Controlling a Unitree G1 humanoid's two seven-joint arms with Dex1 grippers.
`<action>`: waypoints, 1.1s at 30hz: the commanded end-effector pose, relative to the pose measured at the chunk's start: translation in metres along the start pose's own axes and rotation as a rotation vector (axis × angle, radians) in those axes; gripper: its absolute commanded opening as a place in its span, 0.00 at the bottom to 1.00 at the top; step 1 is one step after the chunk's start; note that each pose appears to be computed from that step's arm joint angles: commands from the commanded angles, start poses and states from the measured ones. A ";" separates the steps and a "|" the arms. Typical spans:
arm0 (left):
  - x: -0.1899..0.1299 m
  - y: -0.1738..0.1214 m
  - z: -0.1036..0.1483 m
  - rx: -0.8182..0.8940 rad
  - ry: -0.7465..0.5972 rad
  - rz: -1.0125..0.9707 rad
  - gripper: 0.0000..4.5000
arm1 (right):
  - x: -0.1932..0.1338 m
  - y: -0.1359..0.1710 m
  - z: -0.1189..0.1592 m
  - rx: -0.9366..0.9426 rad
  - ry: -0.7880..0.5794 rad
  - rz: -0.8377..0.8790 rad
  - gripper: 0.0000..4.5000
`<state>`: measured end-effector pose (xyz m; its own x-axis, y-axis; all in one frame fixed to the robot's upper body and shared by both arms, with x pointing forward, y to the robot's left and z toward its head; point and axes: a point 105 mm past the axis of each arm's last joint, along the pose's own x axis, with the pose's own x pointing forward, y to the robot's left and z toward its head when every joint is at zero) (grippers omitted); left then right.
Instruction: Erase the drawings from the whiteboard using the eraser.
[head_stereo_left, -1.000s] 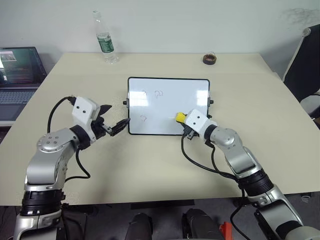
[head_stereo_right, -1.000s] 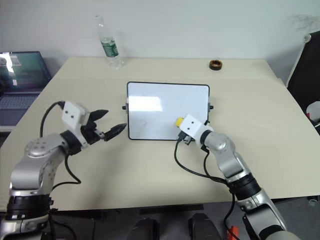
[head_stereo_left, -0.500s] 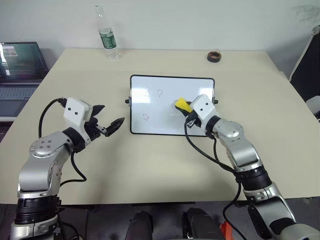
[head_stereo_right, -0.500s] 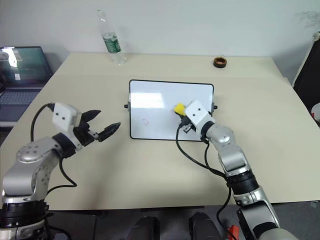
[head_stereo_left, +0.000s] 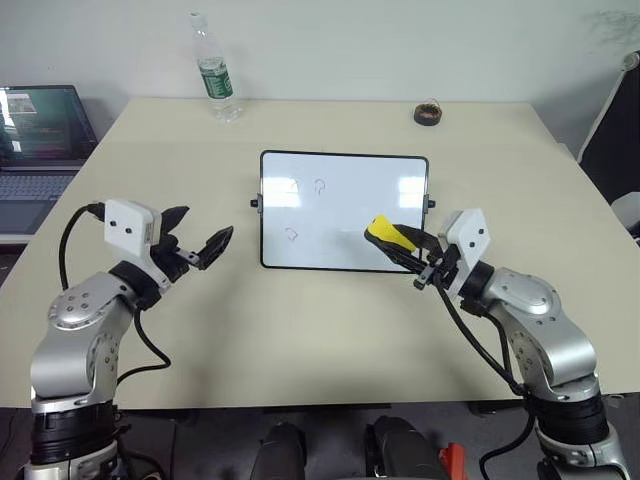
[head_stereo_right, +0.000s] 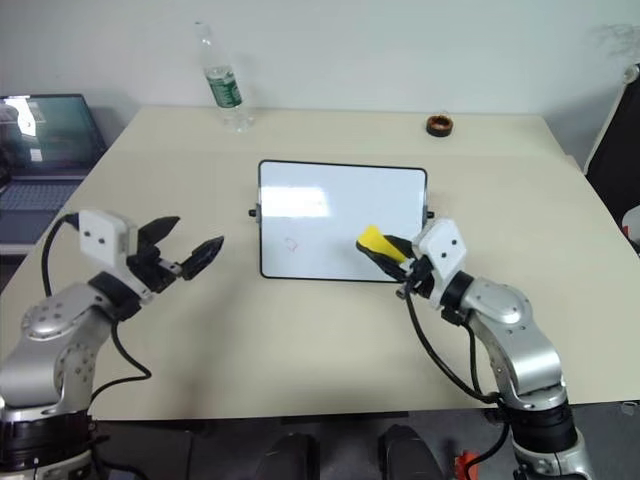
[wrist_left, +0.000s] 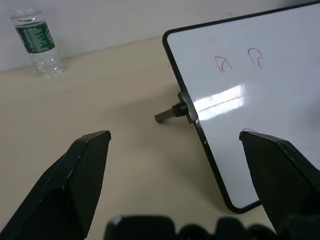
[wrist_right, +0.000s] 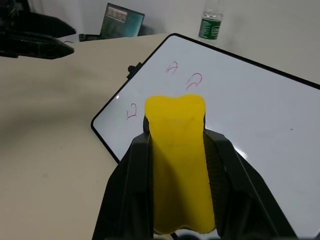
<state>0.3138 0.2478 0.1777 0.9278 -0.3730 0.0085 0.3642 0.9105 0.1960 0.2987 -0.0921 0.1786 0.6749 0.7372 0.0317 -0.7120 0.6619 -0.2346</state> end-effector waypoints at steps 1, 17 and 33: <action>-0.006 -0.004 0.012 0.037 -0.039 -0.007 1.00 | -0.006 -0.002 0.011 -0.014 -0.050 -0.030 0.23; -0.011 -0.035 0.000 0.051 0.030 -0.159 1.00 | -0.015 0.003 -0.006 -0.032 0.062 0.033 0.23; 0.003 -0.028 0.006 0.083 0.009 -0.172 1.00 | 0.036 -0.014 0.002 -0.167 -0.020 -0.042 0.23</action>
<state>0.3067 0.2239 0.1665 0.8643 -0.4985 -0.0665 0.4995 0.8354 0.2293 0.3281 -0.0800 0.1704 0.7021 0.7120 0.0009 -0.6694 0.6606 -0.3399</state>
